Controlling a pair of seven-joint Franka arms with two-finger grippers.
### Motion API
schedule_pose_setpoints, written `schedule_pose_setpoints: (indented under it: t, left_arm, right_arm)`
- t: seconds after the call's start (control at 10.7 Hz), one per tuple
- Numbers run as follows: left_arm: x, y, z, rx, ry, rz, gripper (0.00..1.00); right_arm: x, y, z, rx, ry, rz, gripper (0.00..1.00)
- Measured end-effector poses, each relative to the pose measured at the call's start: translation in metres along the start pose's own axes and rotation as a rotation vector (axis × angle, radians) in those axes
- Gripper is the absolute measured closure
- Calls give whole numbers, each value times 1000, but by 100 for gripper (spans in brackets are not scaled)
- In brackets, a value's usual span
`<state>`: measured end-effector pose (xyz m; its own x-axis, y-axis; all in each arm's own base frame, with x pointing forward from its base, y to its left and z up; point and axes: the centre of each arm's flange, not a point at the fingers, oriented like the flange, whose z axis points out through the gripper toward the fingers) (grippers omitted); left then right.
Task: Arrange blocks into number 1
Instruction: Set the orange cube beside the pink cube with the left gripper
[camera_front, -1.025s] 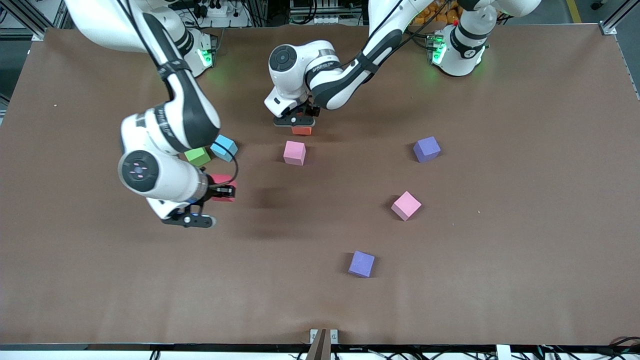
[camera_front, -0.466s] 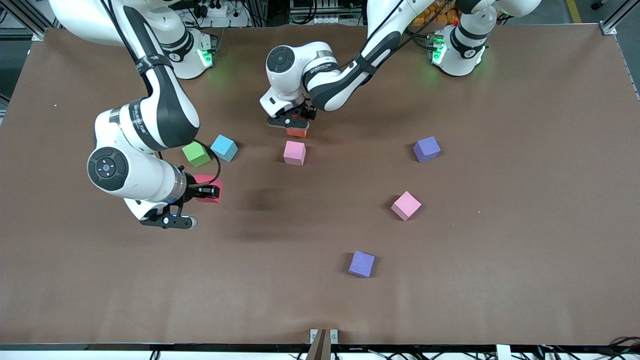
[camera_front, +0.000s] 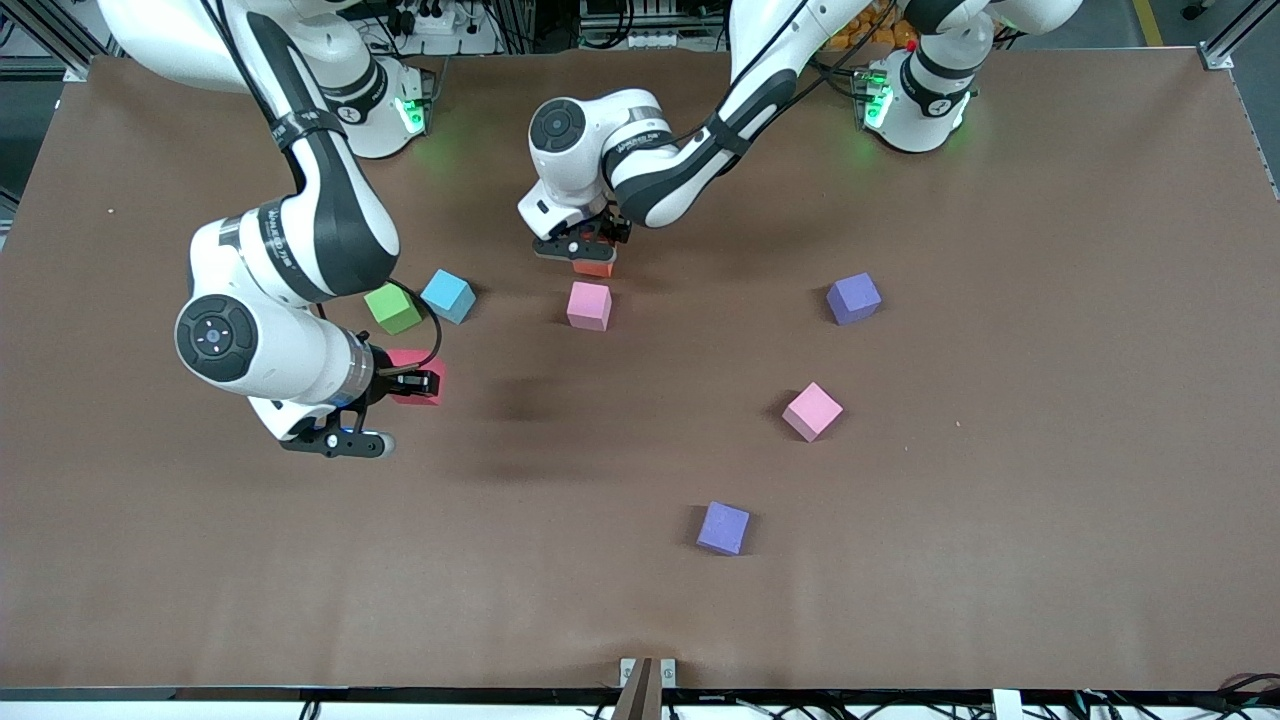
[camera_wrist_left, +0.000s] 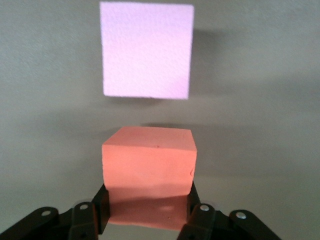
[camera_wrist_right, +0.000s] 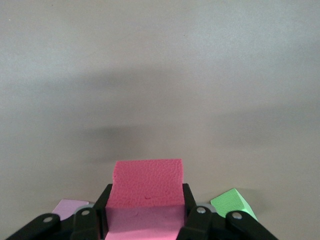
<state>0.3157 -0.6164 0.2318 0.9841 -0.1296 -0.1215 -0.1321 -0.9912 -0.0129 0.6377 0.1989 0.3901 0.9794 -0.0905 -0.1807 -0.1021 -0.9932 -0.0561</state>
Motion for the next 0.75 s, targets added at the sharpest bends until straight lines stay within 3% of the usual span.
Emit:
schedule_pose_setpoints:
  t: [0.75]
  left_arm:
    - [17,-2,9,11,18,-24,40]
  right_arm:
    - [-1,-1,2,-1,-4,-2,44]
